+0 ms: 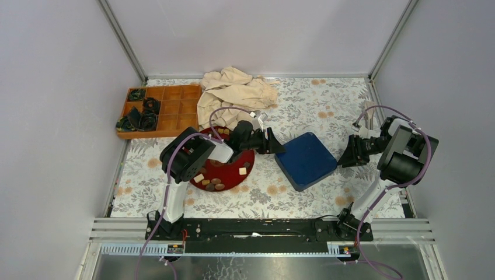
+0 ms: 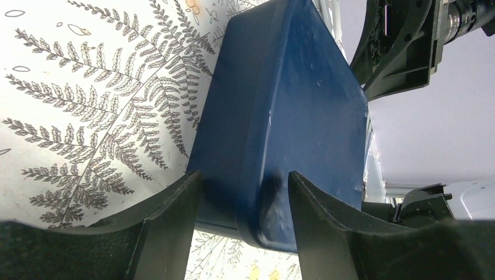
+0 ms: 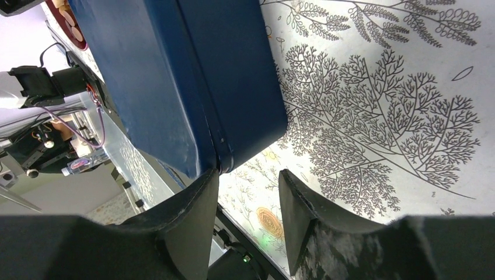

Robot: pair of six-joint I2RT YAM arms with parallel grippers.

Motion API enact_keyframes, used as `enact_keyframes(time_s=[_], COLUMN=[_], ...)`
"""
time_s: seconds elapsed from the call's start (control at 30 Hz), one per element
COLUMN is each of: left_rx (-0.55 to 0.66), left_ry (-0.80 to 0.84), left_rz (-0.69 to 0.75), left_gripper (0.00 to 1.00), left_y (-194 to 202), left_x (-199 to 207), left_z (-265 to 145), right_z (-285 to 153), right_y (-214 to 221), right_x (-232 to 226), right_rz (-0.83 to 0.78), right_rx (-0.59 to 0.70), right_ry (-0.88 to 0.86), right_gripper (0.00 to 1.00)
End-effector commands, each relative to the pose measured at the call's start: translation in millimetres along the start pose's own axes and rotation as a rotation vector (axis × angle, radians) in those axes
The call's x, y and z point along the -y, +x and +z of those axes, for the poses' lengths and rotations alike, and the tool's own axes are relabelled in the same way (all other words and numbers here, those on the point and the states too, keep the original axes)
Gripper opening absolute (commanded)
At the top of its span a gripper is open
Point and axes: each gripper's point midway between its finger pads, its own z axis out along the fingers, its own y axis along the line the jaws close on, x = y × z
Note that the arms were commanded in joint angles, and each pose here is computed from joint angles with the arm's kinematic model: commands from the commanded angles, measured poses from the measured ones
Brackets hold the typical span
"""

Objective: Pack the chocolate
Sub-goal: Adjust the packing box at the center of the board.

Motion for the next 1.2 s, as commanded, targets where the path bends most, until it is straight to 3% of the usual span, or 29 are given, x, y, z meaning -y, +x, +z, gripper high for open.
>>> enact_keyframes(time_s=[0.0,0.37,0.77,1.03,1.17], left_rx=[0.022,0.01,0.057,0.253,0.238], left_ry=[0.093,0.111,0.127,0.011,0.013], left_rz=[0.038,0.03,0.024,0.259,0.496], left_gripper=[0.63,0.63,0.64,0.68,0.69], left_y=[-4,5,4,-58,-51], left_x=[30,35,44,67,73], left_z=[-2,-1,-8,-53,-73], right_z=[2,14,13,6,7], right_y=[-6,4,0,-6,-3], right_x=[-6,-12,-21,-21,-19], right_rz=[0.01,0.016,-0.019,-0.06,-0.064], right_rx=[0.02,-0.021,-0.024,-0.011,-0.023], right_ry=[-0.016,-0.031,-0.026,0.001,0.001], right_gripper=[0.49,0.39,0.41,0.42,0.42])
